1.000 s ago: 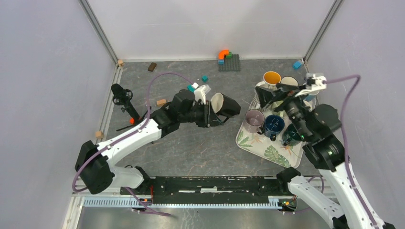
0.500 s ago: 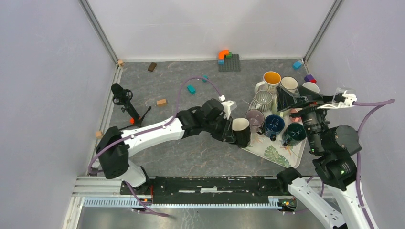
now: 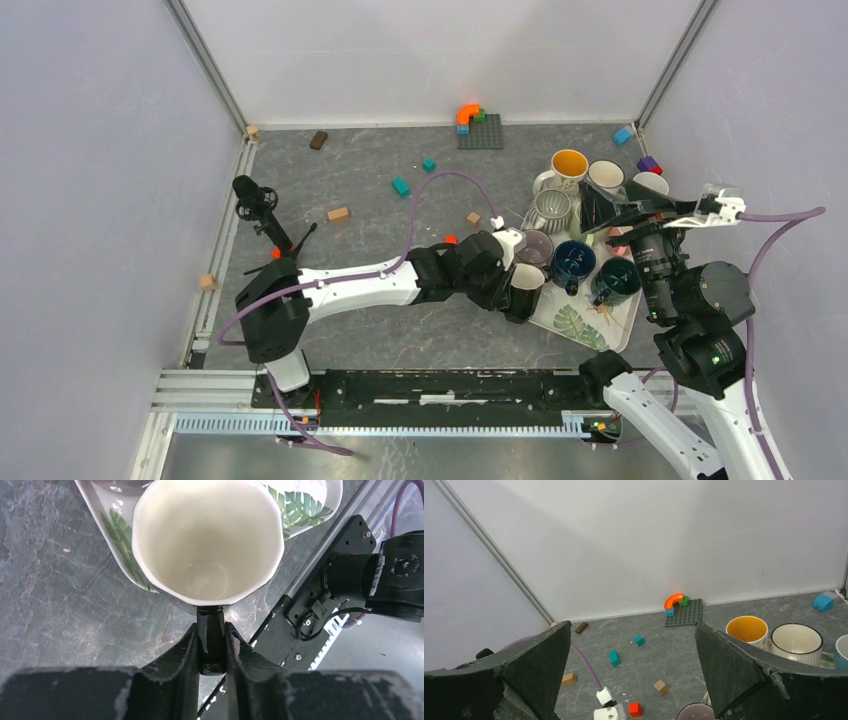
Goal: Turn the mug right side up
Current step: Place the cup on the tray.
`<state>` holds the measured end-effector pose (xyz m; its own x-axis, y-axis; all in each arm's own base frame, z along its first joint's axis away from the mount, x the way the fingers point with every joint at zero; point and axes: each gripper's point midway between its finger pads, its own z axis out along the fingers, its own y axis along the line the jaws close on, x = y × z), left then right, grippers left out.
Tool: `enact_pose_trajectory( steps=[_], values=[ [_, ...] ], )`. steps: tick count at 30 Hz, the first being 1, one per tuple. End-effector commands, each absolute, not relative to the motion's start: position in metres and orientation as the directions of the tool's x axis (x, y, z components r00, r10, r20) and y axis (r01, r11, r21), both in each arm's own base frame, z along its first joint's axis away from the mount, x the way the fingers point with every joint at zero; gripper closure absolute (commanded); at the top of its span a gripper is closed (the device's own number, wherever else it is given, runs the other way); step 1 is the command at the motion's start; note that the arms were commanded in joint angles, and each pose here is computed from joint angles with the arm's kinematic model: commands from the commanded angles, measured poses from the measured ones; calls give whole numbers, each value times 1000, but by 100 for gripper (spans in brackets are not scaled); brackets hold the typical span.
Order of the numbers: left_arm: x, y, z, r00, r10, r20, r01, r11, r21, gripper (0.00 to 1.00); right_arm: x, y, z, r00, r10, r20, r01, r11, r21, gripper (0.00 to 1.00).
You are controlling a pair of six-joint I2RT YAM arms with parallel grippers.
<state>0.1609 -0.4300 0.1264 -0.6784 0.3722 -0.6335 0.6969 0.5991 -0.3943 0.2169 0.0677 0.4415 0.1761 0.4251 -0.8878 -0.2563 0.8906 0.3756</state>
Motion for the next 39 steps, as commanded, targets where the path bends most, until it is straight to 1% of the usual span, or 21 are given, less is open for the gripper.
enact_pose_trajectory(
  steps=[1, 5, 8, 14, 29, 34, 35, 39],
  values=[
    [179, -468, 167, -538, 285, -793, 786, 509, -351, 98, 212, 65, 450, 200, 417, -887, -262, 895, 361, 2],
    [172, -474, 157, -463, 328, -823, 839, 462, -288, 98, 212, 67, 448, 196, 419, -886, -272, 892, 362, 2],
    [168, -478, 154, -422, 325, -847, 863, 431, -264, 98, 214, 69, 447, 191, 420, -887, -280, 890, 360, 2],
    [158, -483, 141, -384, 353, -853, 893, 378, -245, 98, 217, 74, 444, 177, 415, -892, -291, 888, 355, 2],
    [162, -488, 112, -347, 405, -846, 902, 391, -183, 97, 225, 84, 435, 148, 417, -897, -312, 880, 358, 2],
    [166, -488, 110, -336, 410, -848, 902, 400, -164, 90, 226, 87, 434, 140, 420, -897, -318, 877, 361, 2],
    [166, -488, 110, -335, 410, -848, 902, 400, -162, 85, 227, 87, 435, 140, 421, -896, -319, 876, 362, 2],
    [167, -489, 113, -334, 407, -850, 902, 400, -163, 75, 227, 88, 436, 141, 423, -895, -320, 875, 363, 2]
  ],
)
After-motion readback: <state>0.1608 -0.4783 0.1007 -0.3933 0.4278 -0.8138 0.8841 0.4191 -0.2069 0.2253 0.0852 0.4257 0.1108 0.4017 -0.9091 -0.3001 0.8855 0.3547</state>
